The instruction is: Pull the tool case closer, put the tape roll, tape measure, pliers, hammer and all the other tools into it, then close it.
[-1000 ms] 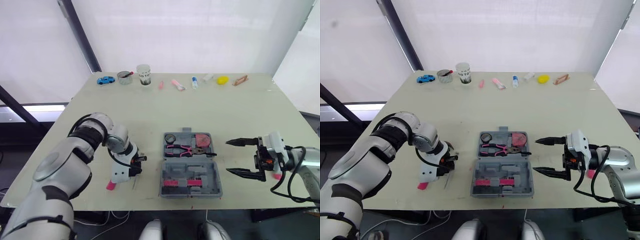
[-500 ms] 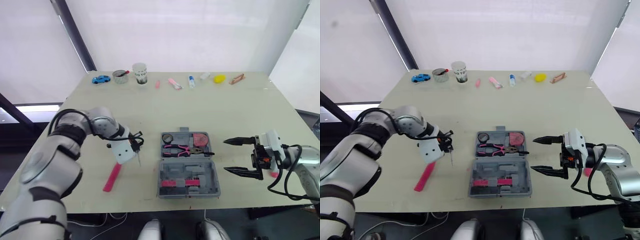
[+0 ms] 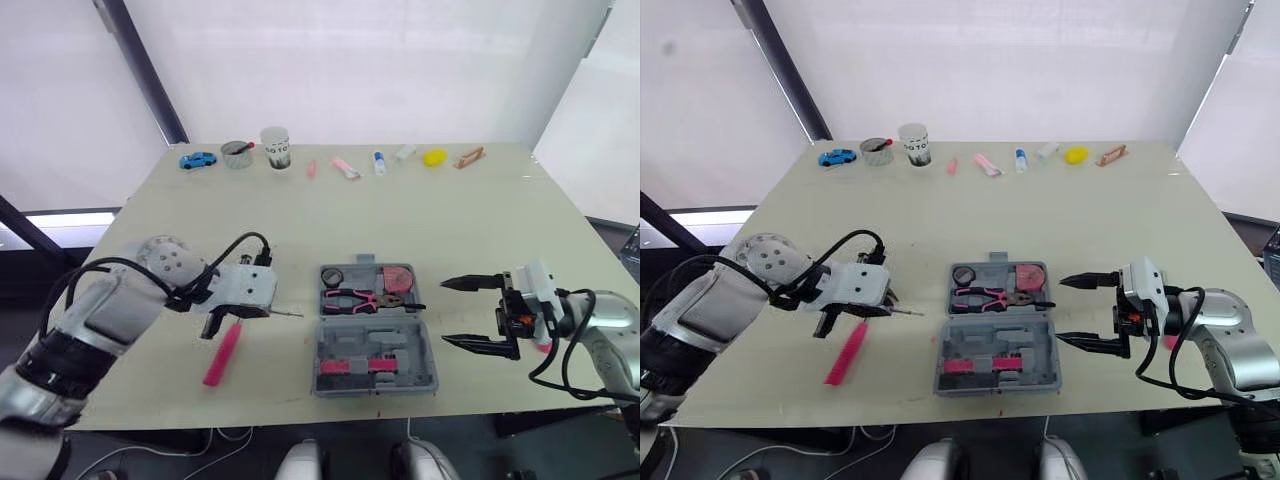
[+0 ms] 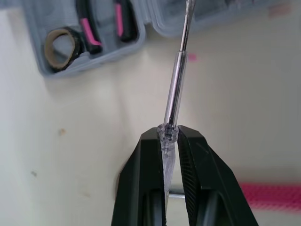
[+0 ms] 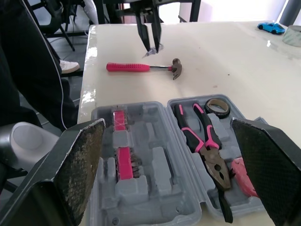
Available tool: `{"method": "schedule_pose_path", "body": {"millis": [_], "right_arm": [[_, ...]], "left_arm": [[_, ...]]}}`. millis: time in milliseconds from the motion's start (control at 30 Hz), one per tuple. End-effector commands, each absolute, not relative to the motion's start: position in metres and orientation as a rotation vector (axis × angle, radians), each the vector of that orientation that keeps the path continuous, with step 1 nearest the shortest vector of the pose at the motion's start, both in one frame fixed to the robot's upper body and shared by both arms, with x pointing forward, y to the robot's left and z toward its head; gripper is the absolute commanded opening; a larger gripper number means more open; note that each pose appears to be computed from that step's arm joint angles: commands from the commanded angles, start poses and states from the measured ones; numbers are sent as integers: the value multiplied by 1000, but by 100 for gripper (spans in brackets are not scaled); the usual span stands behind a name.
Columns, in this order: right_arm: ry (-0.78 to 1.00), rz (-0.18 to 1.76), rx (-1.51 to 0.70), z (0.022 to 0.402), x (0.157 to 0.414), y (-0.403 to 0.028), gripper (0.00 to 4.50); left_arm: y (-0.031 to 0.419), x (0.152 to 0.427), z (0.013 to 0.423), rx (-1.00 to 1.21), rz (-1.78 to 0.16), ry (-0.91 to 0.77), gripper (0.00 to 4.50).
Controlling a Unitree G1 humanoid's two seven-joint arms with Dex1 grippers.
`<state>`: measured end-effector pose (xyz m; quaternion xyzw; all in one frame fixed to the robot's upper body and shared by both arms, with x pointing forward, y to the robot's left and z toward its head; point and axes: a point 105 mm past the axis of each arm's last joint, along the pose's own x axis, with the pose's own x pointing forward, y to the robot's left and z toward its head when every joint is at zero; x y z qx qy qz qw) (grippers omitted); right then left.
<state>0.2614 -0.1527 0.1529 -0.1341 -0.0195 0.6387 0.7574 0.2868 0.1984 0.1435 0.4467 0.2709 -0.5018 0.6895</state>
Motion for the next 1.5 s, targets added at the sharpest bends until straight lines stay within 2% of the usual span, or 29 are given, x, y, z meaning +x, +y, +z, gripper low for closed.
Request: {"method": "schedule_pose_path", "body": {"millis": [33, 67, 167, 233, 300, 433, 633, 1500], "right_arm": [[-89, 1399, -315, 164, 259, -153, 450], [-90, 1400, -316, 164, 259, -153, 450], [-91, 1400, -317, 164, 260, -153, 450], [-93, 1400, -317, 164, 260, -152, 450], [-92, 1404, -314, 164, 260, -152, 450], [-86, 1414, -314, 164, 261, -152, 450], [-81, 1428, -322, 165, 263, -153, 450], [-116, 1397, -308, 164, 268, -153, 450]], "left_arm": [[203, 279, 158, 739, -876, 634, 4], [205, 276, 157, 699, -809, 654, 4], [198, 272, 156, 393, -638, 701, 4], [190, 278, 150, 177, -591, 680, 4], [182, 292, 123, -67, -466, 659, 4], [178, 298, 100, -199, -246, 645, 4], [182, 300, 88, -255, -79, 669, 4], [190, 286, 65, -265, -25, 820, 4]]}}
